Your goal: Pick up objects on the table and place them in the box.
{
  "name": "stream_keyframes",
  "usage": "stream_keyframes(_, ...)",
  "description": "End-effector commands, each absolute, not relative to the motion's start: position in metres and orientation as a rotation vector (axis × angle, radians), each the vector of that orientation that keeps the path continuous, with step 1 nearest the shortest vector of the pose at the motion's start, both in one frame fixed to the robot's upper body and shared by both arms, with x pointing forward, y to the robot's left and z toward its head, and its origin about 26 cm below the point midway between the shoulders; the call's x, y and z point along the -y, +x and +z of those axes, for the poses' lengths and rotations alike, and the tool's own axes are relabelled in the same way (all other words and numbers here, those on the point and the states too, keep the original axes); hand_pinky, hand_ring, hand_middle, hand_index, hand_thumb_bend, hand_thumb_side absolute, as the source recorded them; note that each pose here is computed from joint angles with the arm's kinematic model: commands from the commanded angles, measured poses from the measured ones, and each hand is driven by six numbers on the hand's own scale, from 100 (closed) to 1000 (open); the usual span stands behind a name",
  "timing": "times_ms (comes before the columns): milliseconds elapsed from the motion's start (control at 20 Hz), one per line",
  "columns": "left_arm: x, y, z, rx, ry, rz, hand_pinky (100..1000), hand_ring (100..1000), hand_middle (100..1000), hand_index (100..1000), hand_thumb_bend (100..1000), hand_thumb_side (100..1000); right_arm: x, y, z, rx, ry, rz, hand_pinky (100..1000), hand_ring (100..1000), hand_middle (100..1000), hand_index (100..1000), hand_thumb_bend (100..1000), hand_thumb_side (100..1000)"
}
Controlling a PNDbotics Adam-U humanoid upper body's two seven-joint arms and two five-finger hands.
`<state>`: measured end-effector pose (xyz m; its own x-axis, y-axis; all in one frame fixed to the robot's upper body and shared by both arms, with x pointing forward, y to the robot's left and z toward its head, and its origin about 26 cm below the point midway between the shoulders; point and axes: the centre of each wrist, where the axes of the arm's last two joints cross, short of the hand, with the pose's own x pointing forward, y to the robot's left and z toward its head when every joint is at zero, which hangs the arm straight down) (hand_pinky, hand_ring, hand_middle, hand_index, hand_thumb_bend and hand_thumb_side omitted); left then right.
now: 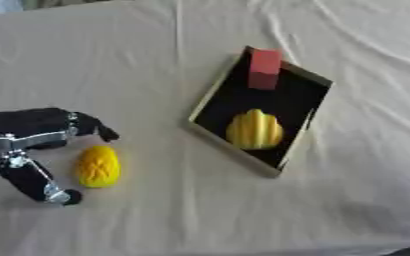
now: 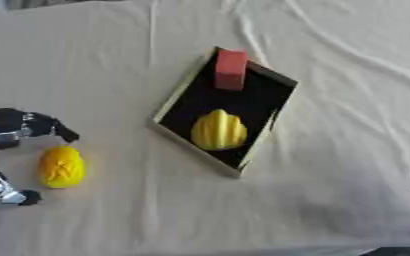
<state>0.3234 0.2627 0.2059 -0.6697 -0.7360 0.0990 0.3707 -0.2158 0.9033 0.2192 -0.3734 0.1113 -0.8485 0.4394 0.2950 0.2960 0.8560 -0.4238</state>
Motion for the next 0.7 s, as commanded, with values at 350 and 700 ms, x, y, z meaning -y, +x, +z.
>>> stream_keyframes(350, -0.271, 0.331, 0.198, 1.255, 0.549, -1.969, 959, 903, 803, 919, 558, 134, 0.369, 0.221, 0.117, 2.647, -0.514, 0.505, 1000, 872, 689, 785, 100, 470)
stream_keyframes(700, -0.268, 0.334, 0.194, 1.305, 0.58, -1.923, 941, 888, 789, 916, 486, 120, 0.367, 0.221, 0.115, 2.616, -0.496, 0.503, 1000, 872, 684, 781, 100, 470)
